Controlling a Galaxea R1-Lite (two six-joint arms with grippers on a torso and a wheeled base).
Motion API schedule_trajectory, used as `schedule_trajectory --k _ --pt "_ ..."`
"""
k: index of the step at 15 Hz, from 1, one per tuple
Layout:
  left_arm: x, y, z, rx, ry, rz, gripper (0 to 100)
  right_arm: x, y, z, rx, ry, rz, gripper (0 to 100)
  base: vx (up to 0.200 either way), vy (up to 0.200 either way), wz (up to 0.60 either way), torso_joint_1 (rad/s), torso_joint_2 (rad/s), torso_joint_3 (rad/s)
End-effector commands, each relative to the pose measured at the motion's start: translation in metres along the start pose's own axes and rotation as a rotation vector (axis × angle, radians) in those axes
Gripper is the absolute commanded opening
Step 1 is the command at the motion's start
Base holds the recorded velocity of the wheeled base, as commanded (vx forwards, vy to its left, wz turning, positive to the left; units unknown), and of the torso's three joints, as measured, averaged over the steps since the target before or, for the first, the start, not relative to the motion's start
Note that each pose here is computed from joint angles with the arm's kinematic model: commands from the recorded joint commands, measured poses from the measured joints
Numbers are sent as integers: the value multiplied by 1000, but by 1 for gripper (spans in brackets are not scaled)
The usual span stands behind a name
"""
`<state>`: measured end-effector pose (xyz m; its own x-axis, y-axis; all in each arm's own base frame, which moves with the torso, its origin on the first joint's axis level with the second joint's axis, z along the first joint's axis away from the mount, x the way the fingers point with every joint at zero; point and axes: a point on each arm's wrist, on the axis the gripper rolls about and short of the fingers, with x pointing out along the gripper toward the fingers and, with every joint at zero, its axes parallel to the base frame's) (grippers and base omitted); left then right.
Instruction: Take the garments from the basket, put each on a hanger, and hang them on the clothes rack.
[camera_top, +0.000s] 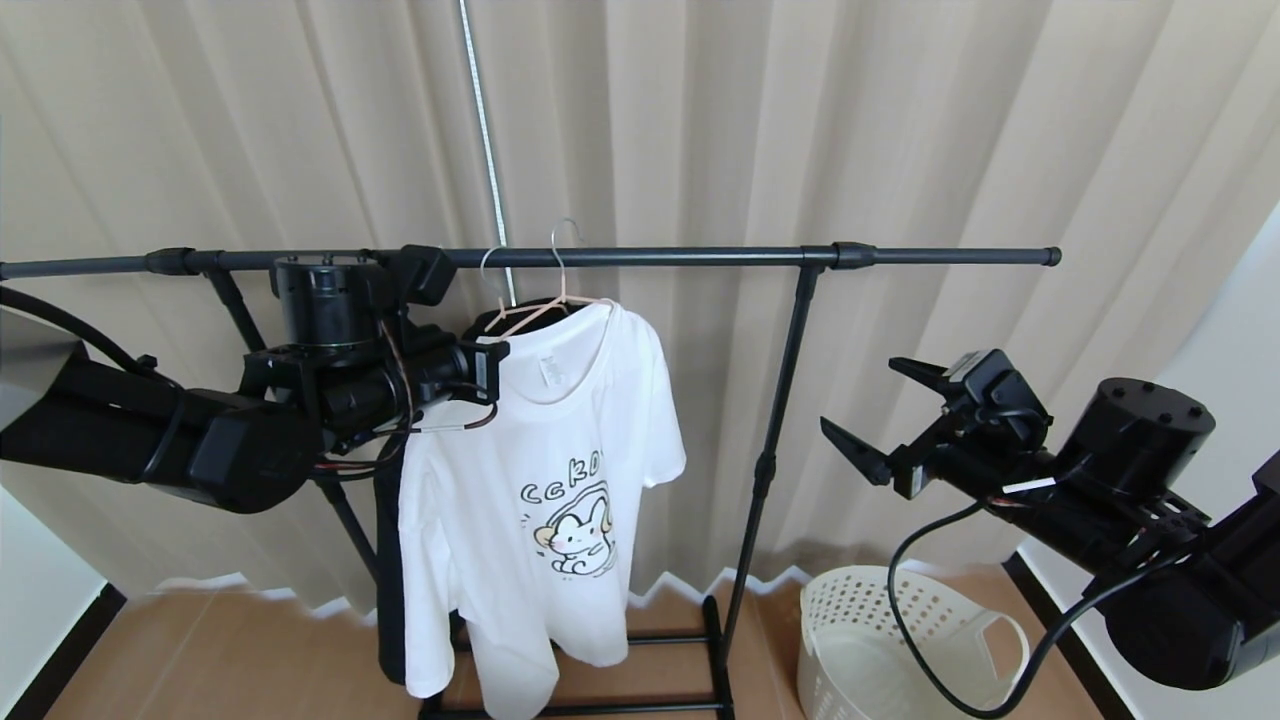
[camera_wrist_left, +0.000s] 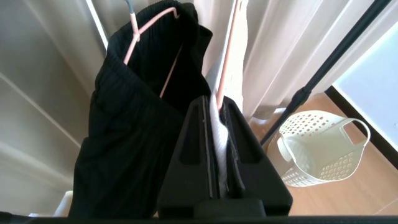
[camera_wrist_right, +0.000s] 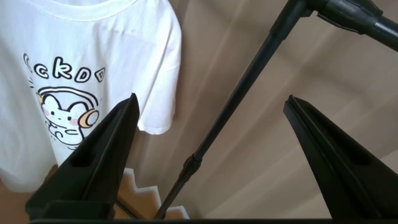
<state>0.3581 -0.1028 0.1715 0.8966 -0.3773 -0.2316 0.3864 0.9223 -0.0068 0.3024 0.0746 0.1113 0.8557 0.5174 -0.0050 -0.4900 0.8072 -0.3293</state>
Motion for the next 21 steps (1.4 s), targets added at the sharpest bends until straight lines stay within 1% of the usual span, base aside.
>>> schedule_trajectory --k 1,6,13,15,21 --pt "1 -1 -1 1 4 -2 0 0 0 0 0 0 1 100 0 0 0 0 0 0" --pt "4 -1 -8 -3 25 -3 0 0 0 0 0 -1 0 100 0 0 0 0 0 0" --pt "5 -1 -10 -3 31 -3 0 0 0 0 -1 -2 0 100 0 0 0 0 0 0" --pt "7 0 -15 -3 48 6 0 0 0 0 -1 -2 0 100 0 0 0 0 0 0" --pt "8 0 -17 -1 55 19 0 0 0 0 -1 -2 0 100 0 0 0 0 0 0"
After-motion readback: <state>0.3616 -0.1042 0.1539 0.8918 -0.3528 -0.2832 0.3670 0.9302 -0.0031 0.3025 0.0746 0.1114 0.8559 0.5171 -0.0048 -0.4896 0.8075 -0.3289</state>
